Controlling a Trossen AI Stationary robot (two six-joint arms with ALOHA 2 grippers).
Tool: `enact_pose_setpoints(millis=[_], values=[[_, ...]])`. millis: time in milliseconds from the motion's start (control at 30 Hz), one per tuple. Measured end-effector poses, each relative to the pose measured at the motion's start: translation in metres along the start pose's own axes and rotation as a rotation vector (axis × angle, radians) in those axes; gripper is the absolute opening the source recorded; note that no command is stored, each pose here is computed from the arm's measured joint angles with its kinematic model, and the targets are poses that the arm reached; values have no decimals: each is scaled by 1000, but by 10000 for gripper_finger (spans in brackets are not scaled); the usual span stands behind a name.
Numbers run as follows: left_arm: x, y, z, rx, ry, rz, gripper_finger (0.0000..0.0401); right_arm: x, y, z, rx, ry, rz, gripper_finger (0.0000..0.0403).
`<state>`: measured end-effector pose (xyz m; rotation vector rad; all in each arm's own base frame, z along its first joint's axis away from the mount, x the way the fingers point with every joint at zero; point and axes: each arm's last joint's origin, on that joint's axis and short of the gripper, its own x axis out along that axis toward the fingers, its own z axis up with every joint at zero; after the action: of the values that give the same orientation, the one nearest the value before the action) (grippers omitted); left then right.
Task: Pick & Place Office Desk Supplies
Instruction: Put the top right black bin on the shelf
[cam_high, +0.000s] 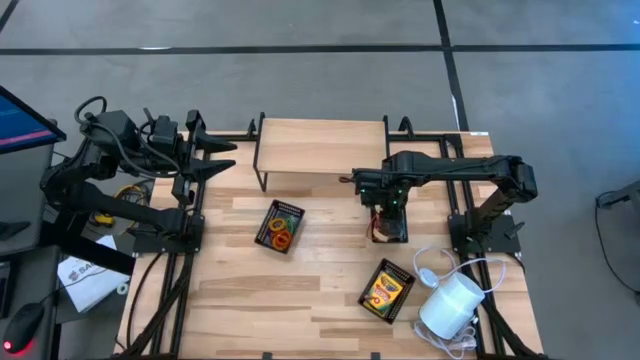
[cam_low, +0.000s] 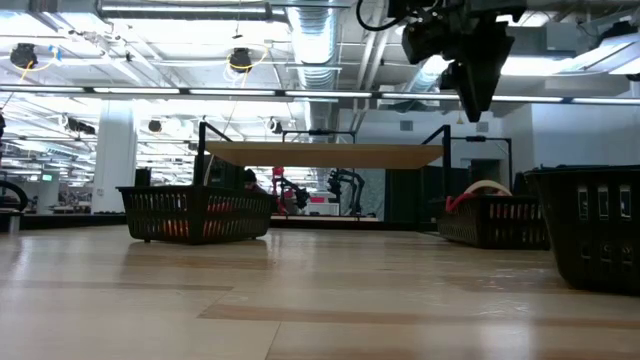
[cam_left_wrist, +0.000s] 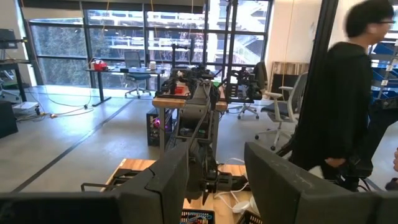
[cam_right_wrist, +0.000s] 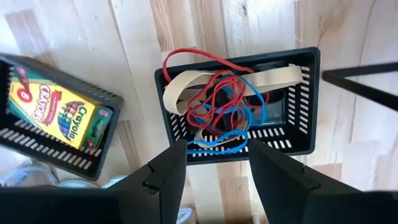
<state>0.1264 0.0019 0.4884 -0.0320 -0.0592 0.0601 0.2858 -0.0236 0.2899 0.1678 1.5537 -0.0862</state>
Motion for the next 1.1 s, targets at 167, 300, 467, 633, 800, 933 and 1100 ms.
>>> enact_pose_setpoints(millis=[167,300,467,633,800,933,1100], values=[[0,0,0,0,-1,0,153,0,0,0,150,0,0,170],[0,0,0,0,-1,0,153,0,-2,0,369,-1,1,170],[0,0,0,0,-1,-2,153,-1,-10,1,785,-2,1,170],[0,0,0,0,-1,-3,153,-1,-22,3,1184,-21,18,170],[0,0,0,0,-1,-3,153,-2,-30,8,1306,-69,53,170],[0,0,0,0,0,-3,153,-2,-30,11,1305,-98,75,170],[0,0,0,0,-1,-2,153,-2,-28,14,1294,-118,91,170]])
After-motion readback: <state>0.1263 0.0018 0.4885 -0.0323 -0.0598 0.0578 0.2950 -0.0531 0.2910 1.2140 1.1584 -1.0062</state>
